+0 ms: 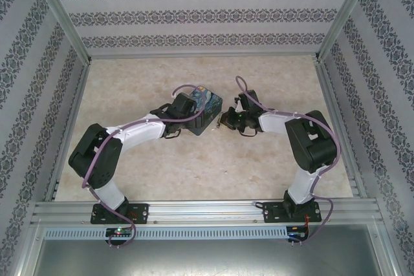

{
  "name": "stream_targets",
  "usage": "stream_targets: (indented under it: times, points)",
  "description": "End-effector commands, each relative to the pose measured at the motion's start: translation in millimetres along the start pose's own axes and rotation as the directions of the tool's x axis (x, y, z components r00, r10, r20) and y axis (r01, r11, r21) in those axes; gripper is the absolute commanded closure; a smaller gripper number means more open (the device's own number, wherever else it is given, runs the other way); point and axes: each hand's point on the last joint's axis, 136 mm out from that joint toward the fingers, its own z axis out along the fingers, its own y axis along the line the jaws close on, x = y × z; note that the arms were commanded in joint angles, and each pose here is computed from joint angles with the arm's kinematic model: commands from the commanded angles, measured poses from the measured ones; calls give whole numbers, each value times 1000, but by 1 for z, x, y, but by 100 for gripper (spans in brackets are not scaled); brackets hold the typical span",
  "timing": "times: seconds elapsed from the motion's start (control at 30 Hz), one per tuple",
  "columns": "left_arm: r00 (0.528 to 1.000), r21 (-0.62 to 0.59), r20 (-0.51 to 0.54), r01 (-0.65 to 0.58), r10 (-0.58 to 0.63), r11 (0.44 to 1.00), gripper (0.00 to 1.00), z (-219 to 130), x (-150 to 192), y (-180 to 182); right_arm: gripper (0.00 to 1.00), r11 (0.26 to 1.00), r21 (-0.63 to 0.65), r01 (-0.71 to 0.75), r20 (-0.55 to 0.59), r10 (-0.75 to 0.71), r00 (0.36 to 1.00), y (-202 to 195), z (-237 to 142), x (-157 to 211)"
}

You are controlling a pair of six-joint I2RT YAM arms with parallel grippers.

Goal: Unlock a padlock with a key

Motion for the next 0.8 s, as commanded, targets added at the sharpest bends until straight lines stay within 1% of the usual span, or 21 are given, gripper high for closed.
stream_targets:
  times: [0.0, 0.17, 0.37, 0.5, 0.63, 0.77]
  points:
    - [966, -104, -238, -126, 99, 987, 0, 6, 56, 25, 100, 998, -47, 40, 30, -38, 999, 13, -22, 2]
    - [974, -77, -199, -130, 112, 989, 0, -8, 28, 10, 100, 996, -79, 48, 20, -46, 999, 18, -39, 25]
    - [983, -24, -155, -101, 96, 995, 0, -34, 7, -3, 100, 990, -105, 93, -28, -96, 995, 31, -44, 76]
    - [990, 5, -123, -70, 71, 998, 0, -55, -1, -6, 100, 982, -120, 147, -66, -156, 986, 48, -36, 118]
    - [995, 17, -84, -52, 53, 999, 0, -78, -10, -4, 100, 972, -131, 197, -105, -211, 972, 65, -20, 159]
    - [998, 14, -46, -47, 48, 999, 0, -98, -16, 0, 100, 967, -139, 215, -150, -235, 960, 74, 2, 187]
